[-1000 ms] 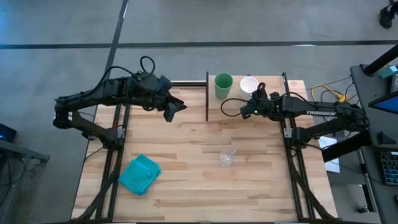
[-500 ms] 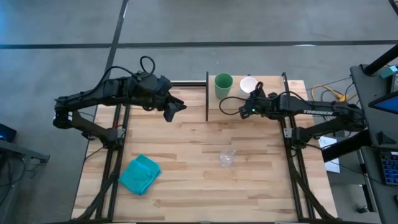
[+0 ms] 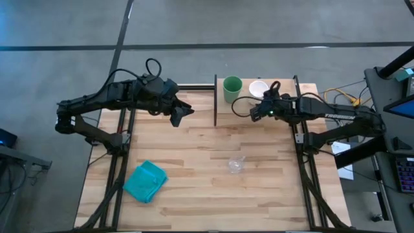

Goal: Stack small to large cups/mugs on shelf
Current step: Put the white mug on the shelf, then put the transparent mug on the shelf

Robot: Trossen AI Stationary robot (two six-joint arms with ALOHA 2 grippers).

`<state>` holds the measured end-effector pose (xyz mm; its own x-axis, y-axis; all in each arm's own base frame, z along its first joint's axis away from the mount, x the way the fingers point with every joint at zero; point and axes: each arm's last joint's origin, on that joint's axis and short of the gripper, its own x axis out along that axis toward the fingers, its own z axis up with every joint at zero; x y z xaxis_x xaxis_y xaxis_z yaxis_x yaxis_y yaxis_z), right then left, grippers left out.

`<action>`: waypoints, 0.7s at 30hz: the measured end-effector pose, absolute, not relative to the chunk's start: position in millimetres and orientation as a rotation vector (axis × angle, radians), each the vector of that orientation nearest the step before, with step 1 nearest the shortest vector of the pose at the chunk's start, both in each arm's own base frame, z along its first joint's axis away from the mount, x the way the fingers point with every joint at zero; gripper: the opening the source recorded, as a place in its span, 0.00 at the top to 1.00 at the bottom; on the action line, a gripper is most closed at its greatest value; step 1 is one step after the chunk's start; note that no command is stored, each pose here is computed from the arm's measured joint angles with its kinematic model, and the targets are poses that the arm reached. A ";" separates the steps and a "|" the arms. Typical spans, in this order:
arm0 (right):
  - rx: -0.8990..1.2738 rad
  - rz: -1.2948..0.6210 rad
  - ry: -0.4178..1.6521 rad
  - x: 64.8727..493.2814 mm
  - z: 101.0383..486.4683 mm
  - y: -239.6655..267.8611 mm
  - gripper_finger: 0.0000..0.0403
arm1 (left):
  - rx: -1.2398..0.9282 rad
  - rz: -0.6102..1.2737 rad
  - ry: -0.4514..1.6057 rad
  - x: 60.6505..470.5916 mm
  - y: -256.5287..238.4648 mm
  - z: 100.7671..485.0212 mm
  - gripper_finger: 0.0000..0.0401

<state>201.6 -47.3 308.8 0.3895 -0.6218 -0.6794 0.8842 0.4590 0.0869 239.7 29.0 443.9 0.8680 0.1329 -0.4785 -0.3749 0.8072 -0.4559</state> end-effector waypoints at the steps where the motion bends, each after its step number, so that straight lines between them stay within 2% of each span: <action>1: 0.493 -0.980 0.615 201.7 314.3 -45.1 0.63 | -0.571 0.282 0.446 239.7 29.0 443.9 0.70; 9: 0.574 -0.767 0.683 201.0 338.6 -20.7 0.63 | -0.571 0.282 0.448 239.6 28.9 443.7 0.70; 16: 0.616 -0.895 0.841 179.8 328.7 -4.8 0.67 | -0.574 0.276 0.454 239.4 28.6 443.3 0.70; 21: 0.666 -0.837 0.821 182.5 326.9 12.8 0.68 | -0.577 0.263 0.458 239.8 28.2 443.1 0.70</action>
<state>182.5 12.8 326.9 0.4110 -0.3708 -0.8328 0.8398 0.5095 0.1875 239.8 28.2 443.1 0.8674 0.1110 -0.4850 -0.3623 0.8090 -0.4628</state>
